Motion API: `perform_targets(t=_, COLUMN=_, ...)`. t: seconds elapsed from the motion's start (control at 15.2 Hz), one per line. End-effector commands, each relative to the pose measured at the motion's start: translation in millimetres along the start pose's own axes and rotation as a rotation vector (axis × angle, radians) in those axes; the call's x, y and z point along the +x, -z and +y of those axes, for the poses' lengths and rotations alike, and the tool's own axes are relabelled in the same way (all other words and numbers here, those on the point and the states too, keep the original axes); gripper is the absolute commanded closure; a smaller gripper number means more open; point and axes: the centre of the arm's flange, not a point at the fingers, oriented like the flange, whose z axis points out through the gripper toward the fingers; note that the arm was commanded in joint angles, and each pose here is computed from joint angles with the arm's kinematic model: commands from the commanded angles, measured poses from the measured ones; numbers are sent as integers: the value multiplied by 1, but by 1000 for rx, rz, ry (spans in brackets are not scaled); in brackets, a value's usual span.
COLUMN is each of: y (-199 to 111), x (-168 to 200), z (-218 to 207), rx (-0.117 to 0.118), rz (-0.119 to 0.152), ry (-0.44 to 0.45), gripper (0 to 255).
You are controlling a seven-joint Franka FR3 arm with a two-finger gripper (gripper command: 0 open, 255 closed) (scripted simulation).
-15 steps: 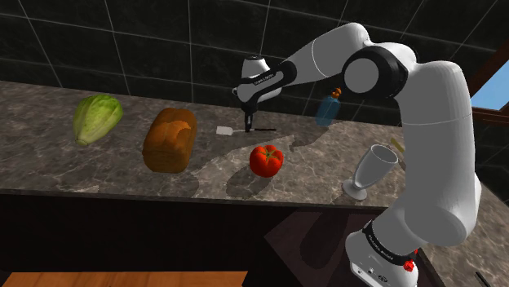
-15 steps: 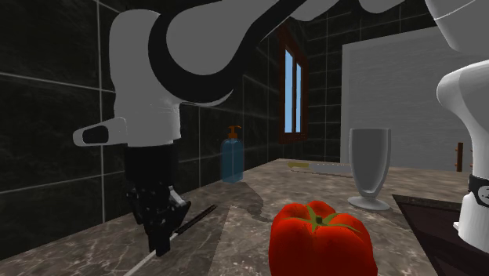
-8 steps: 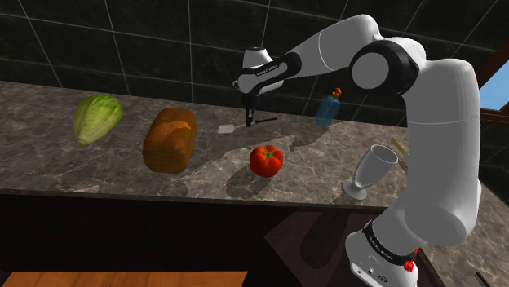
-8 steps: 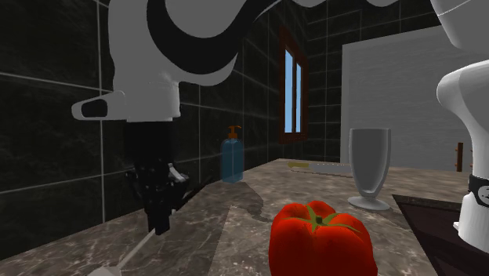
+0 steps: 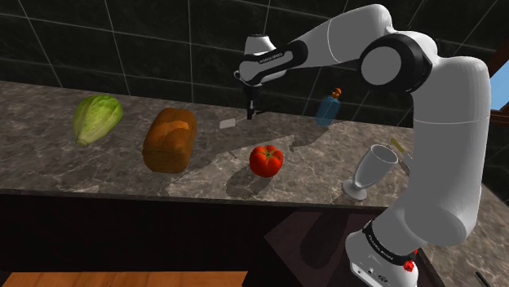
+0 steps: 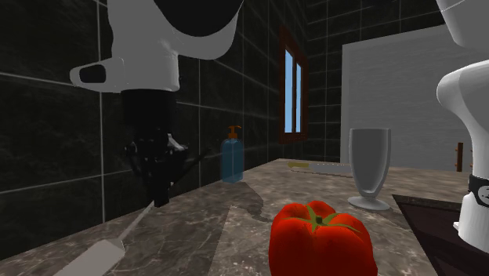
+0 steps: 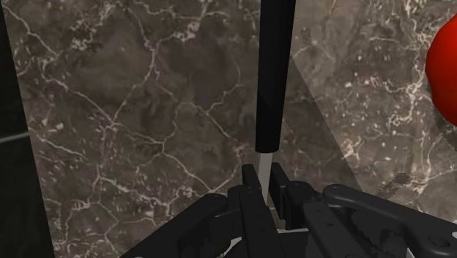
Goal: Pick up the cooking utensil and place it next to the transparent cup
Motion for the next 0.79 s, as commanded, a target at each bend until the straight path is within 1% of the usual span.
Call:
perform_targets(t=0.0, y=11, x=-1, z=-1, rx=1, rz=0, ry=0, gripper=255)
perform_targets(t=0.73, y=69, x=-5, z=-1, rx=1, rz=0, ry=0, gripper=255)
